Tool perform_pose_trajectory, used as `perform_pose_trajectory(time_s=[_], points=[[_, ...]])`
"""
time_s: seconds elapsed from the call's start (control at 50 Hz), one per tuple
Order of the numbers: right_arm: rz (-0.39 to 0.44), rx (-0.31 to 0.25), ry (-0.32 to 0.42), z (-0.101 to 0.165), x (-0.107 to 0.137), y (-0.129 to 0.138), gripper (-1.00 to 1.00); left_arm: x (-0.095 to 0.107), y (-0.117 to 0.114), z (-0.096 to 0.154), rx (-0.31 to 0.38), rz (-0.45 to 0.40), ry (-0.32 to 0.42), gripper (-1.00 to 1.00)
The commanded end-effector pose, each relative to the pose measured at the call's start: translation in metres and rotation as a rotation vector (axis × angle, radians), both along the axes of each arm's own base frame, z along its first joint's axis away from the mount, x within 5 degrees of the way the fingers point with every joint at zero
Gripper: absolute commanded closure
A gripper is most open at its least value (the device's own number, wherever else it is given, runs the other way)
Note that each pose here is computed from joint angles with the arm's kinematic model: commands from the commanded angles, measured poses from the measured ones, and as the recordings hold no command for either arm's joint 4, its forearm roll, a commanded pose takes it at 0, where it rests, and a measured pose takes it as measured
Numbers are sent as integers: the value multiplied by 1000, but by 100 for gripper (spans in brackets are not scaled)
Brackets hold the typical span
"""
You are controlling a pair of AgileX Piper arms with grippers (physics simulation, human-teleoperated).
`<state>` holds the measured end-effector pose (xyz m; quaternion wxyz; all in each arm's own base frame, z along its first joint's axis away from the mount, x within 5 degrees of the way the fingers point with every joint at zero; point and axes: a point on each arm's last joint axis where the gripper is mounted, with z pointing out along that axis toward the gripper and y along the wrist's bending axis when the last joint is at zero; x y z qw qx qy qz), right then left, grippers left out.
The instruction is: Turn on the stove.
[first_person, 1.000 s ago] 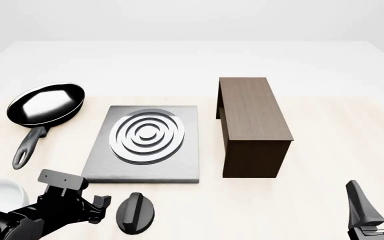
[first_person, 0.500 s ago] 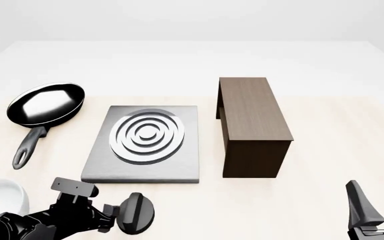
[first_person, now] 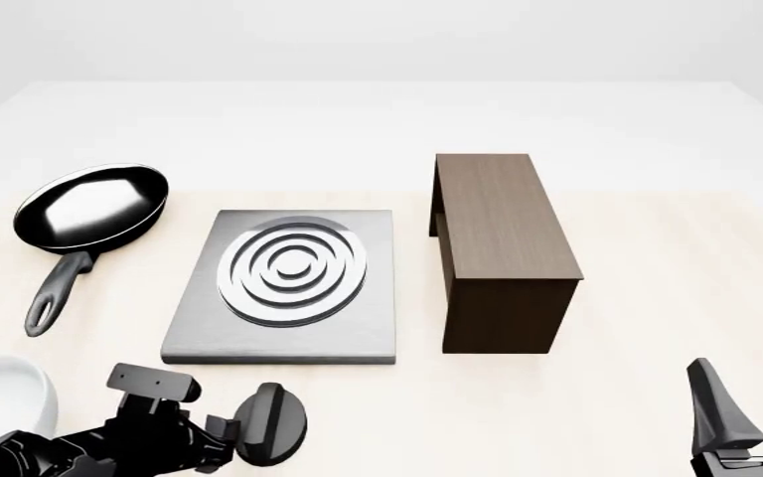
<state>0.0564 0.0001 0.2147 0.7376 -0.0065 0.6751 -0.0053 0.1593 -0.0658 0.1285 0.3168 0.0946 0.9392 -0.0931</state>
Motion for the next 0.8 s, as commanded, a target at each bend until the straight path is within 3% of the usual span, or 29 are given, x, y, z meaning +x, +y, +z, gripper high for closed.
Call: perform_pose_trajectory(time_s=[0.02, 0.14, 0.52, 0.8], points=[[0, 0, 0, 0, 0, 0, -100, -5, -10, -6, -8, -42, 42, -100], [0, 0, 0, 0, 0, 0, -100, -10, -25, -12, -49, -54, 81, -100], [0, 0, 0, 0, 0, 0, -100, -19, -43, -7, -111, -81, 106, -100], [0, 0, 0, 0, 0, 0, -100, -21, -44, -5, -122, -88, 97, -100]])
